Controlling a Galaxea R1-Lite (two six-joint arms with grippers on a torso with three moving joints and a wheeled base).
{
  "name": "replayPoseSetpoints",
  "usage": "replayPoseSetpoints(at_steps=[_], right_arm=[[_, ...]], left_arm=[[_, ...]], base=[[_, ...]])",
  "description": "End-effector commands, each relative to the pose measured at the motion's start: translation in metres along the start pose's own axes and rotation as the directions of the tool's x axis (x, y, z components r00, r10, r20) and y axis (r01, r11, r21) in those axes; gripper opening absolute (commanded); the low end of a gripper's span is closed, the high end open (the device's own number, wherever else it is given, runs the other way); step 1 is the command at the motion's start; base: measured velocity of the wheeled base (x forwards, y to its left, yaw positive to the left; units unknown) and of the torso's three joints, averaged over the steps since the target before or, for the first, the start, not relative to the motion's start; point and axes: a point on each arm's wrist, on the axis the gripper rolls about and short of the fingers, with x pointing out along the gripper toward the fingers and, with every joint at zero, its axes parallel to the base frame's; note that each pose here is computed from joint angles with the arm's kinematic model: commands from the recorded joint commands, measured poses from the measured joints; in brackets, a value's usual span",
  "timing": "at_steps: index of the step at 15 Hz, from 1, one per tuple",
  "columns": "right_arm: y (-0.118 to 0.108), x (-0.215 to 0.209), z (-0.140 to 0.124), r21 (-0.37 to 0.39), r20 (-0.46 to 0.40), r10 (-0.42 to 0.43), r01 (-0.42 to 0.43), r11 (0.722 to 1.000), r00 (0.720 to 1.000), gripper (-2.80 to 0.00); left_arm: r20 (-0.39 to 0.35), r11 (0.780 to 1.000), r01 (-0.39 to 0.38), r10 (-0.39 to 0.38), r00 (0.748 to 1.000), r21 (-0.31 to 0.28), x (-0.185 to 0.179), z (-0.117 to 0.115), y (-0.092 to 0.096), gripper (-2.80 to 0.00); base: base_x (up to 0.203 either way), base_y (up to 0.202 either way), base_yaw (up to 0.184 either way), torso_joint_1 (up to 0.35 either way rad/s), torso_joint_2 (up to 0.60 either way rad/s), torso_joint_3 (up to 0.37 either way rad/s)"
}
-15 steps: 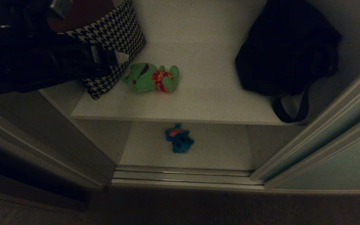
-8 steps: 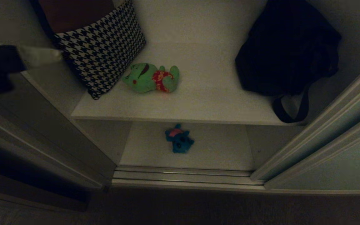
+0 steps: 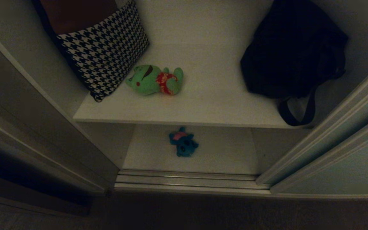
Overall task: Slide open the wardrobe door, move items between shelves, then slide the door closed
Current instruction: Place the blue doll on the higher shelf
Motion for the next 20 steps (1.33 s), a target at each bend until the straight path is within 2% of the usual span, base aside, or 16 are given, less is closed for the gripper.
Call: replayPoseSetpoints(at_steps=[1,4,5,7,9,11,15,20], right_arm=[[0.000,0.000,0.000,-0.001,0.004,0.001,-0.001,1.000,1.000,-2.80],[0.000,0.000,0.000,-0.001,0.004,0.001,-0.001,1.000,1.000,-2.80],[0.000,0.000,0.000,-0.001,0.004,0.001,-0.001,1.000,1.000,-2.80],[0.000,0.000,0.000,-0.001,0.004,0.001,-0.001,1.000,1.000,-2.80],[0.000,0.000,0.000,-0.001,0.004,0.001,-0.001,1.000,1.000,-2.80],[0.000,0.000,0.000,-0.001,0.004,0.001,-0.001,1.000,1.000,-2.80],[0.000,0.000,0.000,-0.001,0.004,0.001,-0.001,1.000,1.000,-2.80],[0.000,0.000,0.000,-0.001,0.005,0.001,-0.001,1.000,1.000,-2.80]], left_arm=[[0.058,1.000,-0.029,0.029,0.998,0.010,-0.013,-0.038,-0.001,0.00],[0.037,0.999,-0.009,0.007,0.999,0.051,-0.008,-0.076,-0.003,0.00],[0.028,0.998,-0.003,0.002,1.000,0.056,-0.005,-0.088,-0.003,-2.80],[0.011,0.998,0.003,-0.003,1.000,0.060,0.000,-0.105,-0.003,-2.80],[-0.041,0.999,0.005,-0.003,0.999,0.045,0.008,-0.118,-0.003,-2.80],[-0.001,1.000,-0.001,0.001,1.000,0.025,0.011,-0.117,-0.003,-2.80],[0.029,0.999,-0.036,0.036,0.999,0.023,0.014,-0.118,-0.002,-2.80],[0.038,0.999,-0.036,0.036,0.999,0.002,0.015,-0.117,-0.002,-2.80]], base=[[0.000,0.000,0.000,0.000,0.00,0.000],[0.000,0.000,0.000,0.000,0.00,0.000],[0.000,0.000,0.000,0.000,0.00,0.000],[0.000,0.000,0.000,0.000,0.00,0.000],[0.000,0.000,0.000,0.000,0.00,0.000],[0.000,0.000,0.000,0.000,0.00,0.000],[0.000,0.000,0.000,0.000,0.00,0.000],[0.000,0.000,0.000,0.000,0.00,0.000]])
